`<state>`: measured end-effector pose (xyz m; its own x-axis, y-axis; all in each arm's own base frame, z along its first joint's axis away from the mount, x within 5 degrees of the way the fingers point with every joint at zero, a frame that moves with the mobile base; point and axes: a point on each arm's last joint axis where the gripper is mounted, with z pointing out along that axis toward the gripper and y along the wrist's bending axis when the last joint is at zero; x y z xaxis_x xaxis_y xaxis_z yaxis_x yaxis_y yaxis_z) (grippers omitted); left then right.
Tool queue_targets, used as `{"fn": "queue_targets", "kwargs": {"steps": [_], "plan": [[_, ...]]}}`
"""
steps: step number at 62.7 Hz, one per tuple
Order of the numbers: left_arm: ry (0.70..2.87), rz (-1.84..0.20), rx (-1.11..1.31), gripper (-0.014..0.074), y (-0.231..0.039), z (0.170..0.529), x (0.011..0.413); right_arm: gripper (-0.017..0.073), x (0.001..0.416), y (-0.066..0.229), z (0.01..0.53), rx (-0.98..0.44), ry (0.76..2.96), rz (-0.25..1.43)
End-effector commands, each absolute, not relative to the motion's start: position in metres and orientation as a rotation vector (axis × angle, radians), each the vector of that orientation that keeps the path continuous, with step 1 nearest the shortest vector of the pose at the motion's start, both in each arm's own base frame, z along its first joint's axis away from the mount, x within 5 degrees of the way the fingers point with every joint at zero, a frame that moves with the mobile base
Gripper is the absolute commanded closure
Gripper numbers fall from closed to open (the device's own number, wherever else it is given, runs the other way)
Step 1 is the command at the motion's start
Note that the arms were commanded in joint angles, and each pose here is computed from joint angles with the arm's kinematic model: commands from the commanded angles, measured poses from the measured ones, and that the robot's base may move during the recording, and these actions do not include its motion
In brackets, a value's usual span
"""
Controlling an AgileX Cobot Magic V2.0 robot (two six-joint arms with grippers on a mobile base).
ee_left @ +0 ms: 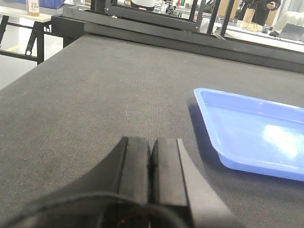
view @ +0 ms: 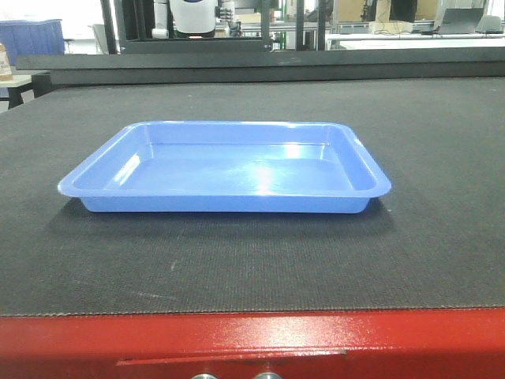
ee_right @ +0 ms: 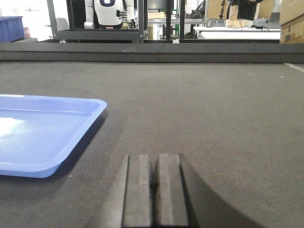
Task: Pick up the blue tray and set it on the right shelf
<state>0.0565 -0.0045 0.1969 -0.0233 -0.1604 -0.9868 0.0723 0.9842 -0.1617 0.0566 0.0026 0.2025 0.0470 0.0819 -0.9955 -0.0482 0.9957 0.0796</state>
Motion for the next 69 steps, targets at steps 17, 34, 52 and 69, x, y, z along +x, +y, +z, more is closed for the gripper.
{"fn": "queue_targets", "kwargs": {"steps": [17,34,52,69], "plan": [[1.516,-0.191,-0.066,0.0642,-0.004,0.196,0.057,0.0501,0.053,0.002,0.219,0.028,1.394,0.091],[1.491,-0.190,-0.067,0.0642,-0.004,0.198,0.056,0.0501,0.053,0.001,0.220,0.029,1.378,0.090],[1.385,-0.192,-0.067,0.0642,-0.003,0.218,0.054,0.0501,0.050,0.000,0.233,0.043,1.288,0.095],[1.596,-0.113,0.006,0.0519,-0.004,0.325,0.054,0.0249,0.036,0.003,0.321,0.018,1.320,0.124]]}}
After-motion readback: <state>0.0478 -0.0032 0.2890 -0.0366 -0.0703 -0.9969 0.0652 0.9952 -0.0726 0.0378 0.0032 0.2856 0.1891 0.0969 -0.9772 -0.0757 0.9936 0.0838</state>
